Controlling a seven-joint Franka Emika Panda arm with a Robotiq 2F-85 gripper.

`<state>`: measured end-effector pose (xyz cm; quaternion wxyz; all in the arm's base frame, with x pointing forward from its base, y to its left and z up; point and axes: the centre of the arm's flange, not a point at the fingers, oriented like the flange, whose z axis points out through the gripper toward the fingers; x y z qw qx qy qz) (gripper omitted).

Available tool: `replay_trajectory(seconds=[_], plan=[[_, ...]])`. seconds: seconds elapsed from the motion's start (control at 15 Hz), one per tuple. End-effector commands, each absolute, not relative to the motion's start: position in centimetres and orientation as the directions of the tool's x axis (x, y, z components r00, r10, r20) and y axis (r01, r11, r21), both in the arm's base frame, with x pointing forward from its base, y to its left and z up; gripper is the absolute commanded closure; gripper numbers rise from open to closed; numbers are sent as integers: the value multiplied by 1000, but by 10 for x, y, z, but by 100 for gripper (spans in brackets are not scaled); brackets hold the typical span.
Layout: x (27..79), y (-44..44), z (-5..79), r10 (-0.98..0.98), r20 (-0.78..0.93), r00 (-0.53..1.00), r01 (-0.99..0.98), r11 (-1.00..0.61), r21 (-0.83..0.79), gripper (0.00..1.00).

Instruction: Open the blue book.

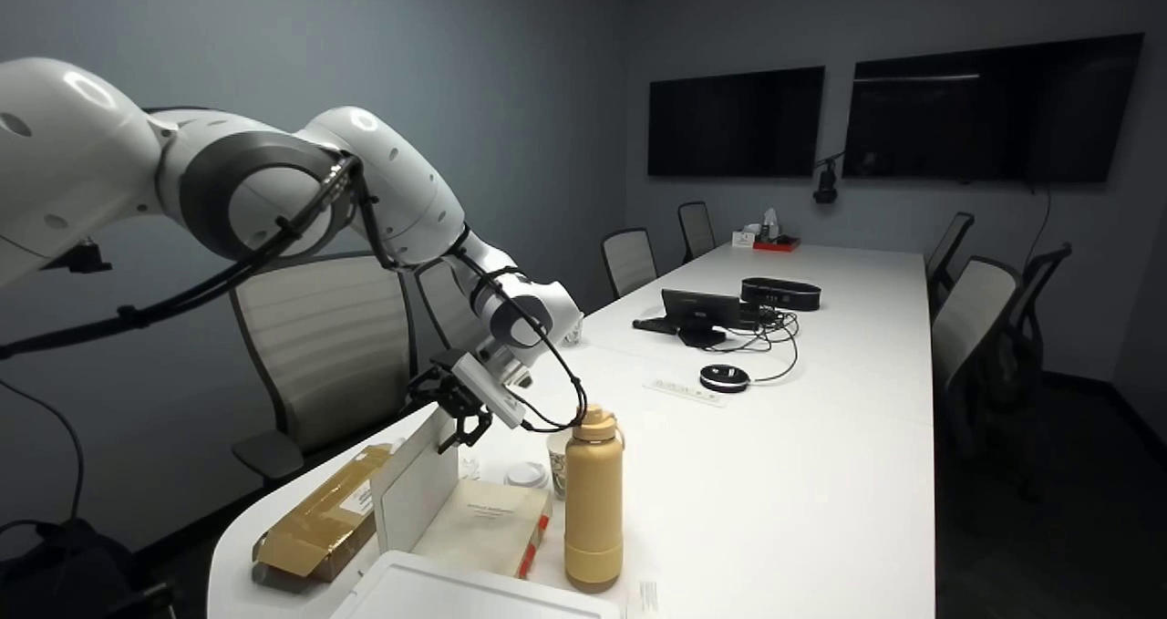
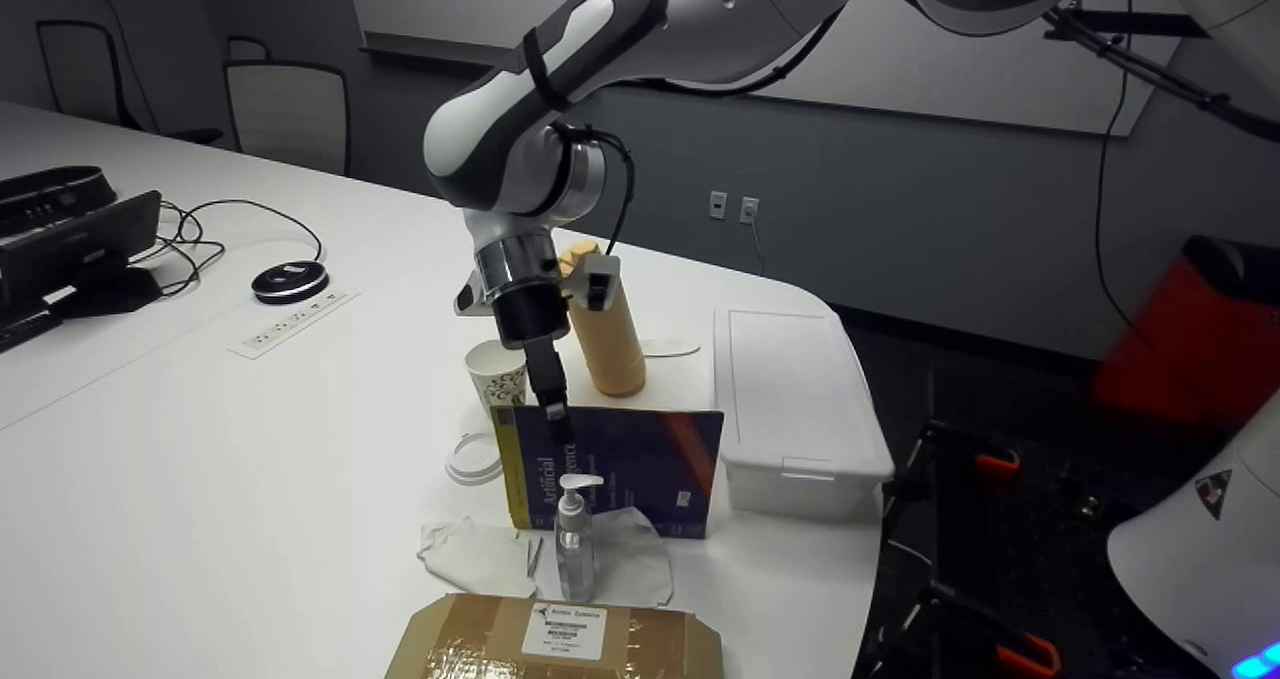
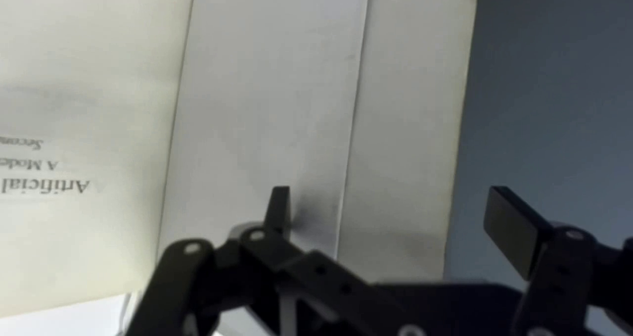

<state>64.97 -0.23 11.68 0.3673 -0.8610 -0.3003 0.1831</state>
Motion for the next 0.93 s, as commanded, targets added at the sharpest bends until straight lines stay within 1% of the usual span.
replay_trajectory(seconds=[0.0, 0.87], plan=[[649, 9, 115, 671, -58, 739, 393, -499, -772, 0], [644, 31, 106, 698, -40, 715, 414, -468, -781, 0]])
